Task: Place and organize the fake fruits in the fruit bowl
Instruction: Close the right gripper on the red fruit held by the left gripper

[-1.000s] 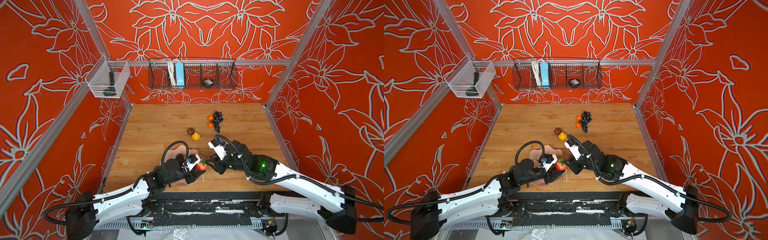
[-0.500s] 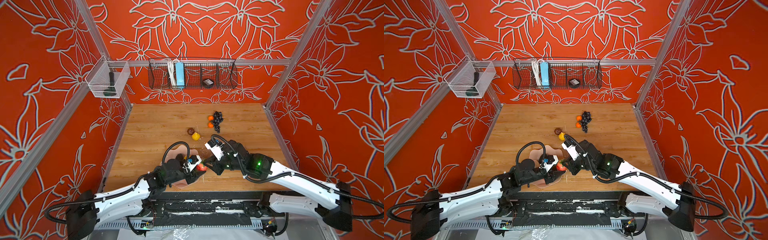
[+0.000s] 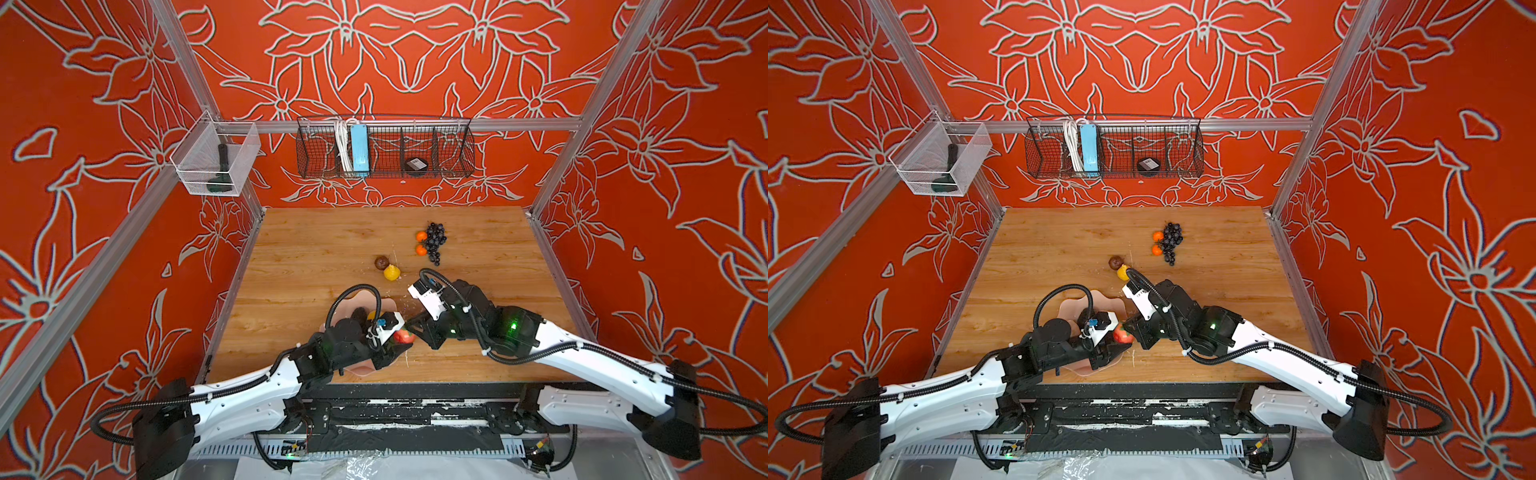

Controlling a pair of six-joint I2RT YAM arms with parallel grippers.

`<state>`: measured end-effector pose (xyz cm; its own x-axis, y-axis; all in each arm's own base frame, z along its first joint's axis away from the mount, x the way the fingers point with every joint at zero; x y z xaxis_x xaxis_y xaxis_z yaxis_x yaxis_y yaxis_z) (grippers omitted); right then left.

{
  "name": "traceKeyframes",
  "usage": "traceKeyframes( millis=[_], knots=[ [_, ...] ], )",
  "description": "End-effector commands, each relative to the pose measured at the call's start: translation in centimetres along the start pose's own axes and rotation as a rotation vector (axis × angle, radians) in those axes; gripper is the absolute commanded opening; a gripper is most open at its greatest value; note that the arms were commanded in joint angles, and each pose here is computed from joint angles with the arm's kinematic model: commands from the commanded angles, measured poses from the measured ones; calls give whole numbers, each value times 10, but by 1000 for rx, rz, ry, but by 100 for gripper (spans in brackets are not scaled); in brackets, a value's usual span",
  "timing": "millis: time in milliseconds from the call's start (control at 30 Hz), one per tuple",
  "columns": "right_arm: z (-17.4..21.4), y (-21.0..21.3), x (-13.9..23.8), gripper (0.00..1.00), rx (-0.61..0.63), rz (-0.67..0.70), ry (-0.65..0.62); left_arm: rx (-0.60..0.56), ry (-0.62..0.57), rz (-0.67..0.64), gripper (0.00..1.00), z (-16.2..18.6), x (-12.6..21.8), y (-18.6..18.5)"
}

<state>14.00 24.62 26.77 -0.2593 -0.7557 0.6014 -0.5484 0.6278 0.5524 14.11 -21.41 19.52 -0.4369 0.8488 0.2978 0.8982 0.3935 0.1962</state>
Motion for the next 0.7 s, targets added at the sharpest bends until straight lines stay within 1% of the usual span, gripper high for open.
traceKeyframes(
  millis=[0,200,267,400,500,567,633,667],
  knots=[
    [-6,0,0,23,-14,14,-28,-30,-37,11,44,-5,1,-3],
    [-6,0,-2,23,-22,14,-27,-32,-41,14,44,-6,1,-4],
    [-5,2,-3,20,-20,0,-15,-33,-37,10,44,-5,0,-3],
    [-6,4,-2,11,-14,-15,-12,-34,-30,-17,44,-5,1,-1],
    [-6,3,-1,7,-11,-10,-19,-34,-30,-29,46,-5,2,0],
    [-6,4,1,7,-8,-9,-24,-33,-29,-34,51,-5,2,0],
    [-7,4,2,6,-6,-9,-31,-25,-17,-45,60,-5,2,2],
    [-8,4,2,5,-4,-10,-32,-19,2,-58,67,-4,2,3]
  ],
)
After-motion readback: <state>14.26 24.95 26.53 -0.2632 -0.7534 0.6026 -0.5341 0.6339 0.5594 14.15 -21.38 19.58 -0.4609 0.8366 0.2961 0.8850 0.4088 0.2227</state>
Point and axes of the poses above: each gripper's point midway between its finger pads, its own x axis back along the fingers, its own y axis along the line the jaws close on, z = x × y, the point moved 8 cm from there along x, back along the fingers, and after that the axes turned 13 degrees about -x, right-handed, at the moved point
